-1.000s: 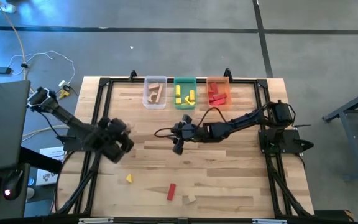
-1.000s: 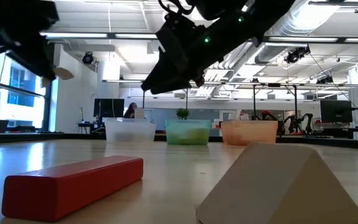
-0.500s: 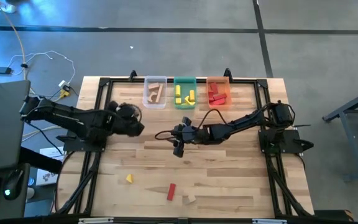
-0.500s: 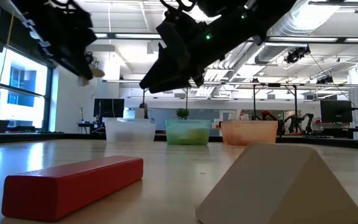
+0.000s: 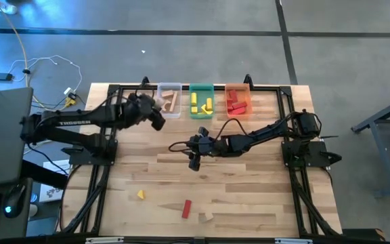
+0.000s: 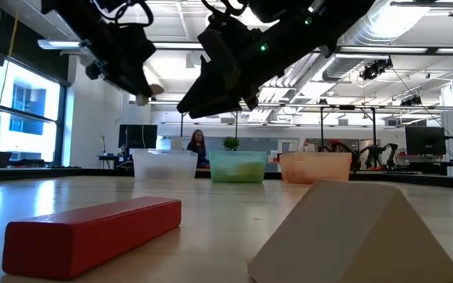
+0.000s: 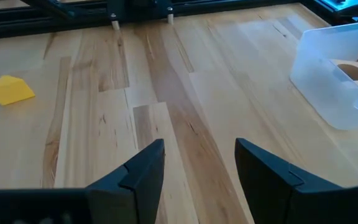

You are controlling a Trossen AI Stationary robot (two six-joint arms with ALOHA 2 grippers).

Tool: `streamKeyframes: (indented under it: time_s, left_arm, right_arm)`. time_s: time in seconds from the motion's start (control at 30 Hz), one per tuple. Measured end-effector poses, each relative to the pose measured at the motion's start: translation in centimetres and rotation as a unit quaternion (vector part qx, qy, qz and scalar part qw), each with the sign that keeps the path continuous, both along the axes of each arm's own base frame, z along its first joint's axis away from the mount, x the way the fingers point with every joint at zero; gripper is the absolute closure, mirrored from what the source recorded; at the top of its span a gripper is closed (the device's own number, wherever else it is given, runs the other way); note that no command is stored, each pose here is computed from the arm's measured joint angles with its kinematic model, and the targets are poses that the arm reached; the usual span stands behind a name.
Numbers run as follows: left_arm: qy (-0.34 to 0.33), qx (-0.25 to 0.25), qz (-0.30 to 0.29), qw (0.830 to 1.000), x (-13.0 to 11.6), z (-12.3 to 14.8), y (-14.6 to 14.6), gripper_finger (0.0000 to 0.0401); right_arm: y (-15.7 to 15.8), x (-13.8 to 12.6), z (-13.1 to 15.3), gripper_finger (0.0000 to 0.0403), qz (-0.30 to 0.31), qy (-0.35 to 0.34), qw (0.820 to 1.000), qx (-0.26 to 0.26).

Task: Sort & place blocks by color
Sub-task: Put the brown block into the white transparent bin

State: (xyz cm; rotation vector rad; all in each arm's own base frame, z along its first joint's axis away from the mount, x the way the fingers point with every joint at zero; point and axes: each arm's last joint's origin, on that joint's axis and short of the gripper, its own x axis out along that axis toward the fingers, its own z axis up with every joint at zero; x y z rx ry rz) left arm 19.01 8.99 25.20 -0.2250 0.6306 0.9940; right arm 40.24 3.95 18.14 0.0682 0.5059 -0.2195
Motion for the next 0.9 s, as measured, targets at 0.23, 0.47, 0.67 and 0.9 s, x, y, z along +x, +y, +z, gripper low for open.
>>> streamKeyframes:
  time_s: [0.23, 0.47, 0.67, 0.9]
  left_arm:
    - [-0.009, -0.012, 0.016, 1.0, 0.2, -0.8, 3.3, 0.029]
    - [0.016, -0.051, 0.029, 0.998, 1.0, -3.4, 6.0, 0.0289]
    - [0.029, -0.084, 0.027, 0.996, 1.4, -5.8, 8.1, 0.0287]
    - [0.019, -0.098, 0.04, 0.994, 1.4, -6.9, 9.4, 0.0254]
  right_arm:
    - [0.0, 0.0, 0.0, 0.0222, 0.0, 0.0, 1.0, 0.0]
    - [0.0, 0.0, 0.0, 0.0222, 0.0, 0.001, 1.0, 0.0]
    - [0.0, -0.1, -0.1, 0.0222, 0.0, 0.007, 1.0, -0.001]
    - [0.0, -0.2, -0.3, 0.0222, 0.01, 0.017, 1.0, 0.005]
